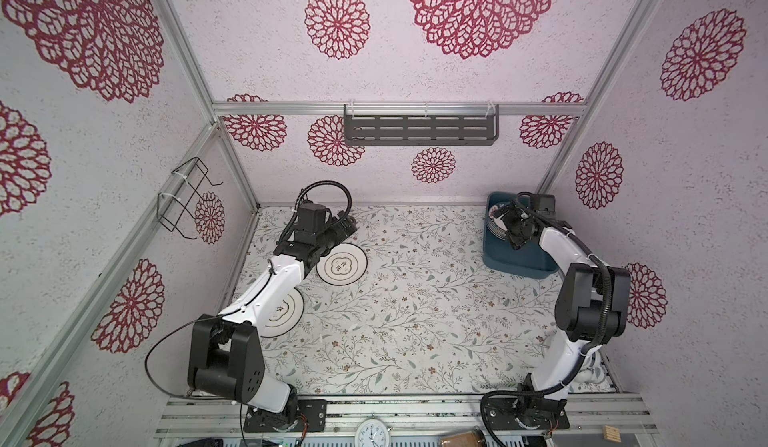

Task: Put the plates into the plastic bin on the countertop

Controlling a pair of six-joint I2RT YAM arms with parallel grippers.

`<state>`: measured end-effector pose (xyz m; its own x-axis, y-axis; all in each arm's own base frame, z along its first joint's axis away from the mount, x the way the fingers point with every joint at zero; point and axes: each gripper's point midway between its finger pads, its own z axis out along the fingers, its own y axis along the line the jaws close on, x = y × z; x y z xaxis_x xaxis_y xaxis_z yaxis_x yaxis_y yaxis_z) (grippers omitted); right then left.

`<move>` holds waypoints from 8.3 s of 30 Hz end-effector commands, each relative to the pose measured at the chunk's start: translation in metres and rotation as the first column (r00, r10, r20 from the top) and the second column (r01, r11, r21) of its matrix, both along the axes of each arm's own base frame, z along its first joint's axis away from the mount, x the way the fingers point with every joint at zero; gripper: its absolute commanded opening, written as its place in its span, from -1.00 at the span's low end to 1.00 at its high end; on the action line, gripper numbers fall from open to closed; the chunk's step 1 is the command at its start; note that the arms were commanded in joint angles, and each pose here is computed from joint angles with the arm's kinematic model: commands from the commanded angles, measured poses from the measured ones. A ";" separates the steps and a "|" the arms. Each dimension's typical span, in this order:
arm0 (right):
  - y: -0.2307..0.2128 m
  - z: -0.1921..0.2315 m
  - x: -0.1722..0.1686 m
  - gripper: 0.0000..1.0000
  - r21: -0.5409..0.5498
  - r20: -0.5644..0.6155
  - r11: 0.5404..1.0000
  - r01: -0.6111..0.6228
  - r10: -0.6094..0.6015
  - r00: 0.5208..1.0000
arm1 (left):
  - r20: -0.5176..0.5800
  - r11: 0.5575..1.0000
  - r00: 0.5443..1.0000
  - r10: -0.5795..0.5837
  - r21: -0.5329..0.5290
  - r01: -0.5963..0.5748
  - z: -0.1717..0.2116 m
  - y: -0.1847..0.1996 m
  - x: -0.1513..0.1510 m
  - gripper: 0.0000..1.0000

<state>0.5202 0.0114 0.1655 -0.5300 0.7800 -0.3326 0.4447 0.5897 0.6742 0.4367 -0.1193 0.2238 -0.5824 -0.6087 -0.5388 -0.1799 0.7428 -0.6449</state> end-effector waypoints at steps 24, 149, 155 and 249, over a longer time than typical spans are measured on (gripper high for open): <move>0.388 -0.041 -0.051 0.89 0.008 0.144 0.692 -0.722 0.713 0.686 | -0.215 0.986 0.962 0.165 0.032 -0.162 -0.083 0.109 -0.084 0.94; -0.089 0.046 0.052 -1.00 -0.040 0.230 0.996 0.077 -0.066 0.971 | 0.238 0.892 0.859 -0.452 0.130 0.433 0.023 -0.226 0.126 0.94; -0.116 0.023 0.062 -1.00 -0.020 0.242 0.990 0.137 -0.128 0.962 | 0.245 0.916 0.883 -0.401 0.103 0.387 0.018 -0.214 0.142 0.94; 0.110 0.049 -0.125 0.98 -0.162 0.249 0.986 -0.031 0.071 0.966 | -0.051 0.969 0.983 0.177 0.184 -0.165 -0.008 0.109 -0.074 0.94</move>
<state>0.3822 0.1046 0.1957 -0.4860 0.6757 -0.5543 0.2663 0.7186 0.6424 0.3867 -0.0356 0.2336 -0.5091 -0.5650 -0.6493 -0.2276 0.8159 -0.5315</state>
